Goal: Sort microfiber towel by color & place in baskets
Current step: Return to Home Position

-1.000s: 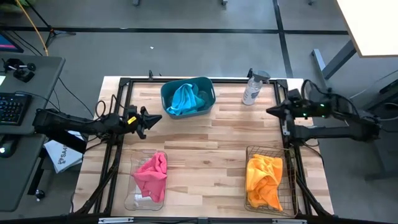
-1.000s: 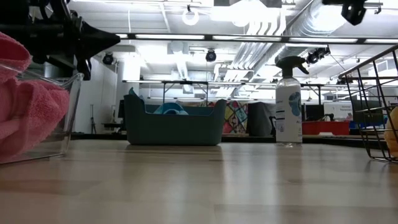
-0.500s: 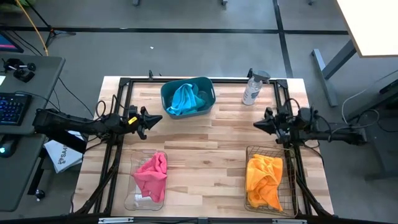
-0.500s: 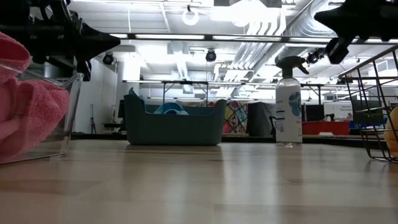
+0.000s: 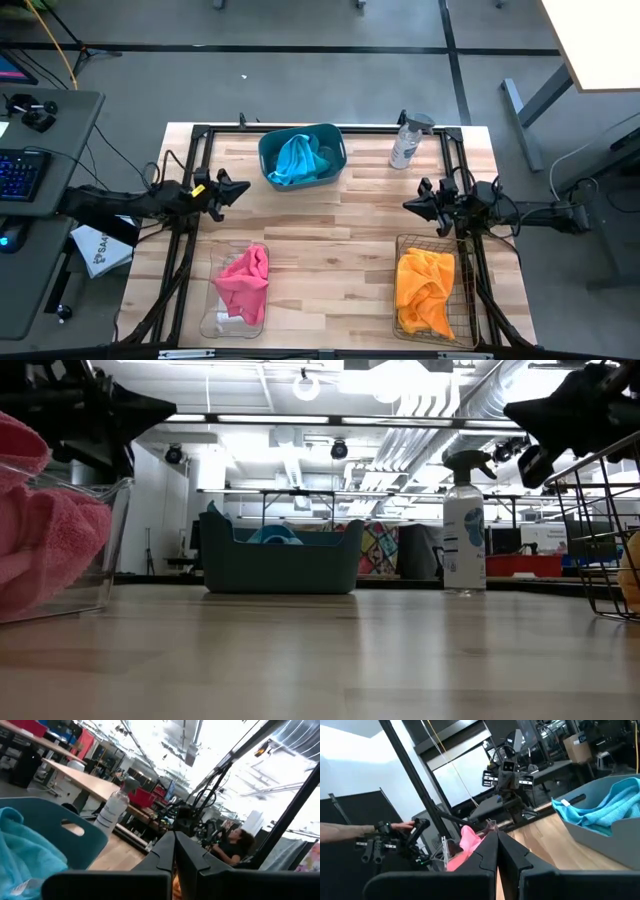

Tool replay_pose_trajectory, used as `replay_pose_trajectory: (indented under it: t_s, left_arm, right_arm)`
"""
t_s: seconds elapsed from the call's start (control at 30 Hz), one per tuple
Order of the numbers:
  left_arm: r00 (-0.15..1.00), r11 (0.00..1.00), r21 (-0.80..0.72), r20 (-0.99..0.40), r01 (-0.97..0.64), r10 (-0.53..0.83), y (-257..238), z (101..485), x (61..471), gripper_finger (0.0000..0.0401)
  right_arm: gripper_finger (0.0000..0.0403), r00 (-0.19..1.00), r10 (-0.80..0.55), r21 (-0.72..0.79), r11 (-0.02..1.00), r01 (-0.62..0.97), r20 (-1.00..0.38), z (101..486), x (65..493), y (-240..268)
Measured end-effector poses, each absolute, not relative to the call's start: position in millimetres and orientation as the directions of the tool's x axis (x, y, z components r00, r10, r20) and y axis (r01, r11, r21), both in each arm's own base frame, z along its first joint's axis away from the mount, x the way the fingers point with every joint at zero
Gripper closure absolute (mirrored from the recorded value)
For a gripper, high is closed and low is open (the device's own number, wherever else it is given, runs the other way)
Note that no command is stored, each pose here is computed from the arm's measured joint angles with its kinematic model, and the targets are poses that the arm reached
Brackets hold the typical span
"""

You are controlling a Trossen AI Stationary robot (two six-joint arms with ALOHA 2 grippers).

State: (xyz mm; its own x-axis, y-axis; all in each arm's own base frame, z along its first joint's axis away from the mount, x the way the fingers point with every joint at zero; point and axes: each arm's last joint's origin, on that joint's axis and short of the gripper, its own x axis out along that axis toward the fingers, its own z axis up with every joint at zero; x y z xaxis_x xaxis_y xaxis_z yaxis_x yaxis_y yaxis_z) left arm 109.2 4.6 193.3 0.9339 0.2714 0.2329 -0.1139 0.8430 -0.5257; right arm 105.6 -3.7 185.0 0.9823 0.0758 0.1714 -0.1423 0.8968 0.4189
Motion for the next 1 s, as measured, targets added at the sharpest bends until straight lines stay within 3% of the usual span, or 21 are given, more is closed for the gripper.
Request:
replay_pose_trajectory:
  t_s: [0.17,0.37,0.5,1.0]
  left_arm:
    - [0.944,0.844,-0.519,0.189,-0.138,0.271,5,188,103,0.0400]
    - [0.964,0.848,-0.480,0.020,-0.224,0.266,5,170,98,0.0400]
    - [0.965,0.853,-0.491,0.083,-0.176,0.247,4,176,96,0.0400]
    - [0.969,0.854,-0.490,0.063,-0.177,0.237,3,173,96,0.0400]
  right_arm:
    - [0.0403,0.986,0.054,0.451,0.885,-0.119,0.156,183,106,-4]
    - [0.0403,0.990,0.052,0.452,0.885,-0.107,0.131,181,106,-4]
    - [0.0403,0.992,0.051,0.454,0.885,-0.098,0.114,179,107,-4]
    - [0.0403,0.989,0.059,0.452,0.885,-0.114,0.134,179,96,-2]
